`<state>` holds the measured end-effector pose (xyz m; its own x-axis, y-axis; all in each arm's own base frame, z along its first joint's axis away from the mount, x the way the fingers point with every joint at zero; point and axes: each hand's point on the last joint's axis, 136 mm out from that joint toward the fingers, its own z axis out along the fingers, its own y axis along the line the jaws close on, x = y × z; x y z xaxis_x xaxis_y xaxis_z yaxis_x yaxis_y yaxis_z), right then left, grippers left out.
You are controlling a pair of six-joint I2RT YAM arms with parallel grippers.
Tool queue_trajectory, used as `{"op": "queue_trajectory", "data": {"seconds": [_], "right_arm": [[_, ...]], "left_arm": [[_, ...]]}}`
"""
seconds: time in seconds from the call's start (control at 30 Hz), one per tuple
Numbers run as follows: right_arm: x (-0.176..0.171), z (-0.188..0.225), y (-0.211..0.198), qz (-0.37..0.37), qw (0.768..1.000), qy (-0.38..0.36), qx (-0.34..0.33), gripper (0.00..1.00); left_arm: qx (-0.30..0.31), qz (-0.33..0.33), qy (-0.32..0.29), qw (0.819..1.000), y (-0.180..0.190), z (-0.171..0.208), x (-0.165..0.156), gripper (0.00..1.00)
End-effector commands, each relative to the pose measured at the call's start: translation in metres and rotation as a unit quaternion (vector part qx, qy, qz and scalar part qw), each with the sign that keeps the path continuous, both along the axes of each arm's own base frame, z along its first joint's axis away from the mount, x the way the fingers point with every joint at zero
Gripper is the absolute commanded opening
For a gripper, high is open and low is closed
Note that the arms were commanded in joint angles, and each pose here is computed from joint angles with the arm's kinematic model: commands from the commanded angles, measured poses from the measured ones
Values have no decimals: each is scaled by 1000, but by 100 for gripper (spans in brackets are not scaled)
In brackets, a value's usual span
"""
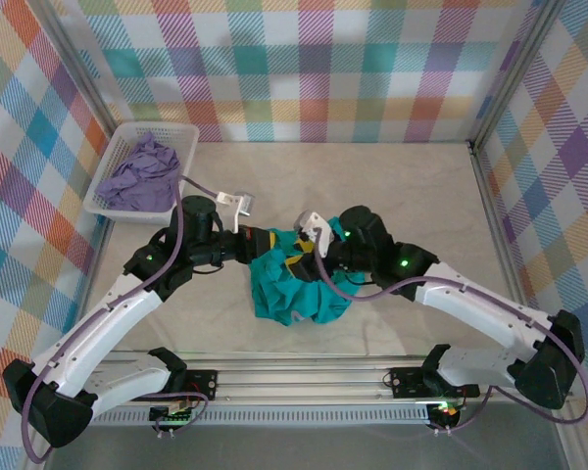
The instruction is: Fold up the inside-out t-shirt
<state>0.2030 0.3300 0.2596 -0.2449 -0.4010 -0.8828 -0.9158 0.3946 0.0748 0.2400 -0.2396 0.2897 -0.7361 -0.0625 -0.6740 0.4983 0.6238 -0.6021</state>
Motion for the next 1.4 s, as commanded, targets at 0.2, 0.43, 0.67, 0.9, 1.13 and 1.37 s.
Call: {"op": "queue_trajectory", "data": {"seconds": [0.2,0.43,0.67,0.9,1.13,1.37], "right_arm": [[33,-5,-3,-58,990,-110,-66,44],[23,-2,-16,-35,979,-177,-93,43],[10,-17,-5,19,957,-254,-138,54],[41,0,4,-60,935,-313,-155,53],[43,12,-4,-90,927,-339,-133,20],[3,10,-15,14,981,-186,-58,0]], "left_arm": [[-9,-17,-11,1000,2,15,-8,0],[-7,-17,-7,1000,1,16,-8,0],[-12,-22,-1,1000,-1,18,-8,0],[-13,-26,8,1000,-3,16,-9,0],[-6,-20,10,1000,-2,14,-7,0],[31,11,-7,999,14,12,2,0]]}}
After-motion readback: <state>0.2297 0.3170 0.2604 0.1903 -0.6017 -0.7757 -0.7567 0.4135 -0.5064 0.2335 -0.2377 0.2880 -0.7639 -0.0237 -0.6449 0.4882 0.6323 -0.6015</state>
